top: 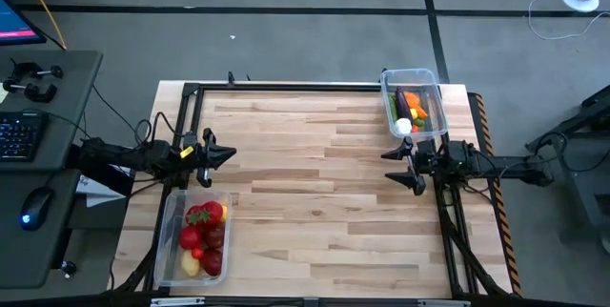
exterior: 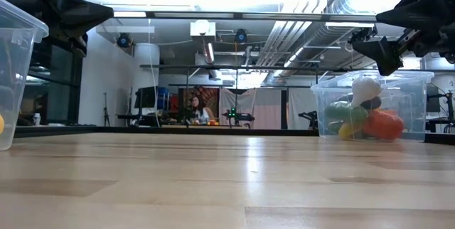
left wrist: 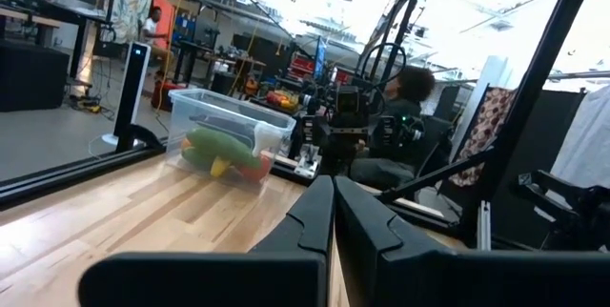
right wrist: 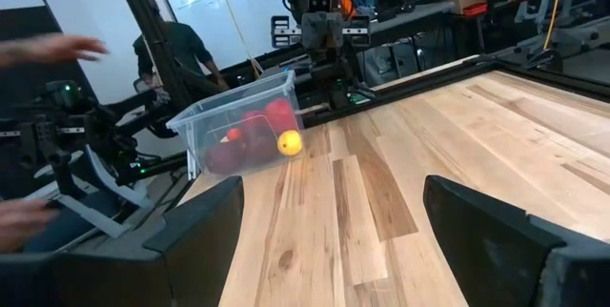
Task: Sort produce into baskets
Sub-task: Return to Home Position
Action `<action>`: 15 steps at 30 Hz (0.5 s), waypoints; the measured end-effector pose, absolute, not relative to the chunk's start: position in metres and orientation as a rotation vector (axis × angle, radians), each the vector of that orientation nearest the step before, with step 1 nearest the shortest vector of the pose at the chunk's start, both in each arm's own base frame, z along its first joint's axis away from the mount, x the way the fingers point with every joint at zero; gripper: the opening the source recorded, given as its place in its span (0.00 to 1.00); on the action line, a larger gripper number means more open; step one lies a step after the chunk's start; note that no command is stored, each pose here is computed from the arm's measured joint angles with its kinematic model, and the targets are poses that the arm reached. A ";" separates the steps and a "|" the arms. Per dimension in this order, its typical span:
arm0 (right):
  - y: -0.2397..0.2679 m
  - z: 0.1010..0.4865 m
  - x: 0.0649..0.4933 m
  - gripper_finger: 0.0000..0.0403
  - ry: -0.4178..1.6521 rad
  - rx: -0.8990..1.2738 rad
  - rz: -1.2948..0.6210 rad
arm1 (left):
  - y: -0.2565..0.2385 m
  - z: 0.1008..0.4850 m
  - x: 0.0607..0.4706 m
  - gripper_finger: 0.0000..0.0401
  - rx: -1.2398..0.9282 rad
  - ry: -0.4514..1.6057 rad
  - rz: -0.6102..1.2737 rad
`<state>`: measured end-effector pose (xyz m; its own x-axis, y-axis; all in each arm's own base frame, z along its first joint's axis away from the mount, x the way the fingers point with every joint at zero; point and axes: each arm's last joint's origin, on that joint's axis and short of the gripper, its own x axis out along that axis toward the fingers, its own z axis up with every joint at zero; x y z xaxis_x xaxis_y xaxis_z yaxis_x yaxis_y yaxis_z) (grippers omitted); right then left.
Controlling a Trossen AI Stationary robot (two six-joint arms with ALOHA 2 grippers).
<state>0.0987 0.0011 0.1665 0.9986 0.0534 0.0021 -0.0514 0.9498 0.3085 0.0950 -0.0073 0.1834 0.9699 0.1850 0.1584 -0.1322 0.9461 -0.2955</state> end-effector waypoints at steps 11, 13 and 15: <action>0.001 0.166 0.099 0.79 0.006 0.314 0.054 | -0.007 0.183 0.094 0.00 -0.172 -0.173 0.172; 0.001 0.166 0.099 0.79 0.006 0.314 0.054 | -0.007 0.184 0.094 0.00 -0.078 -0.180 0.184; 0.001 0.166 0.099 0.79 0.006 0.313 0.054 | -0.006 0.183 0.094 0.00 0.005 -0.161 0.191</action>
